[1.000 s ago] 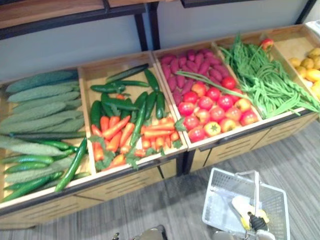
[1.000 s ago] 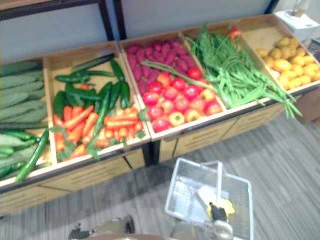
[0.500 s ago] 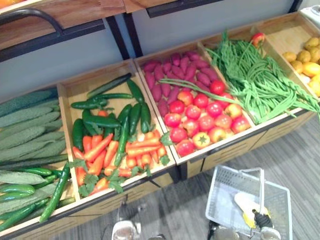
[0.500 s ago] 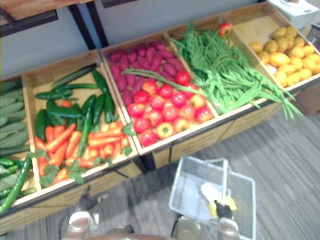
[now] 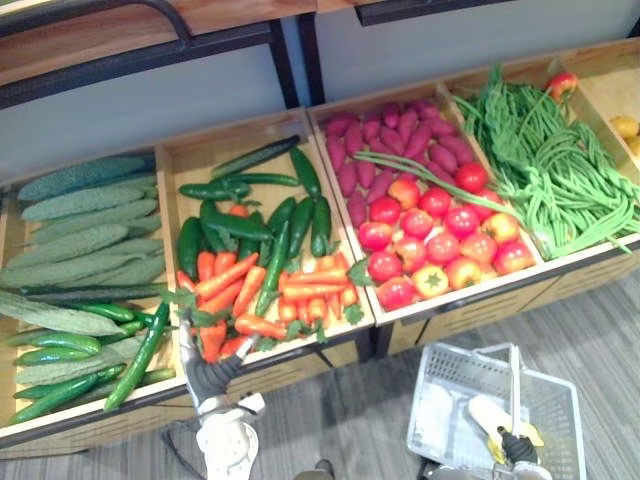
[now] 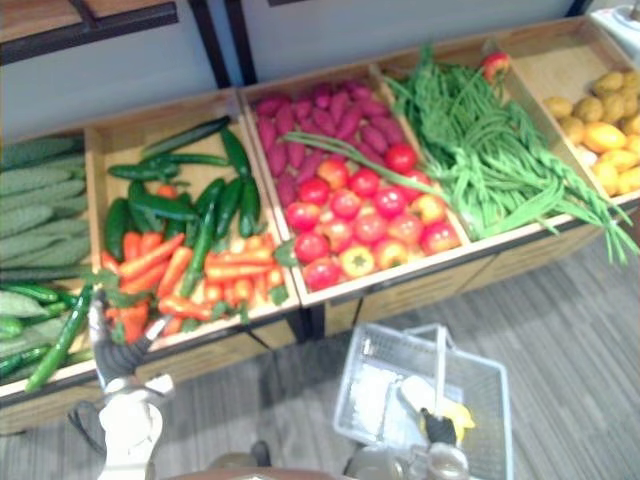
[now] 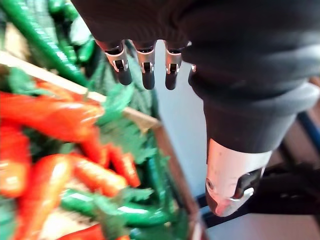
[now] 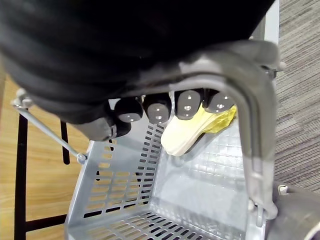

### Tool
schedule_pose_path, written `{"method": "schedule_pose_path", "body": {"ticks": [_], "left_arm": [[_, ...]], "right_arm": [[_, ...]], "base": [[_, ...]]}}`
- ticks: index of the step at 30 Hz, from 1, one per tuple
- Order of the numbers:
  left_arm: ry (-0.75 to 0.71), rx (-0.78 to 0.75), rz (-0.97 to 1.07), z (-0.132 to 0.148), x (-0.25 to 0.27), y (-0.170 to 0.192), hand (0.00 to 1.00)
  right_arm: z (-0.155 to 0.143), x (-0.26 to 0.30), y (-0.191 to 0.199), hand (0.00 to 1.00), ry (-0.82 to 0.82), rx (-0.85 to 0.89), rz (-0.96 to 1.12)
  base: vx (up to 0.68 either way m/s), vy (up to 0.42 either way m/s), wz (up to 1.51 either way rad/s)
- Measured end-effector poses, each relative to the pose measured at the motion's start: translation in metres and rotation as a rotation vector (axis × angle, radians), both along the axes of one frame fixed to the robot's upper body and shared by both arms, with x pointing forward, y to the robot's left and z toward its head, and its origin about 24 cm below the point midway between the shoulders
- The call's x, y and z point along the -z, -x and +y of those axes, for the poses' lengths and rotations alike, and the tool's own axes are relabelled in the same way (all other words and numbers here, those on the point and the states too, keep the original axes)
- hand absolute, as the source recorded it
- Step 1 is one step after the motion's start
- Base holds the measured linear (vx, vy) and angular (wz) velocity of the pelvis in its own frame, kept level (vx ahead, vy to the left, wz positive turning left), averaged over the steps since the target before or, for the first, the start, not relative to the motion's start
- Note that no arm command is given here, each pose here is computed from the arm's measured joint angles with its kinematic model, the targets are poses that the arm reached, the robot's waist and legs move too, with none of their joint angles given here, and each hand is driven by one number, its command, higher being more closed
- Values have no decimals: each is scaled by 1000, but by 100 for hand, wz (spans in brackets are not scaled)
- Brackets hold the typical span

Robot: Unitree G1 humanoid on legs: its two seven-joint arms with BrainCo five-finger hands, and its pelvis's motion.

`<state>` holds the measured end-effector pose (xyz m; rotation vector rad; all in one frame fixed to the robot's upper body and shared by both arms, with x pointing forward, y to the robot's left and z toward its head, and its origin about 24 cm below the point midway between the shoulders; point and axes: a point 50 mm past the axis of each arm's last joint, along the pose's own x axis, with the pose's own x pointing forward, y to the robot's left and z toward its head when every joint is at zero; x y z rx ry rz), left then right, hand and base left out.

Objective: Pick vegetable in the basket

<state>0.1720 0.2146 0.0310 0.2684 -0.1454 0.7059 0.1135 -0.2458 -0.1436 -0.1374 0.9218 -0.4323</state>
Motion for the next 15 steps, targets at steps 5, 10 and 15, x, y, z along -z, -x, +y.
{"method": "schedule_pose_path", "body": {"ticks": [5,10,15], "left_arm": [[-26,-3,-97,-2,-19,-3,0],[-55,-17,-196,-2,-40,-2,0],[-179,-37,-238,5,-54,-12,0]], "right_arm": [[4,1,1,100,-4,-20,9],[6,2,0,100,-1,-39,16],[3,1,1,100,6,-39,19]], "base": [[-67,31,-3],[-1,3,-5],[56,12,-2]]}}
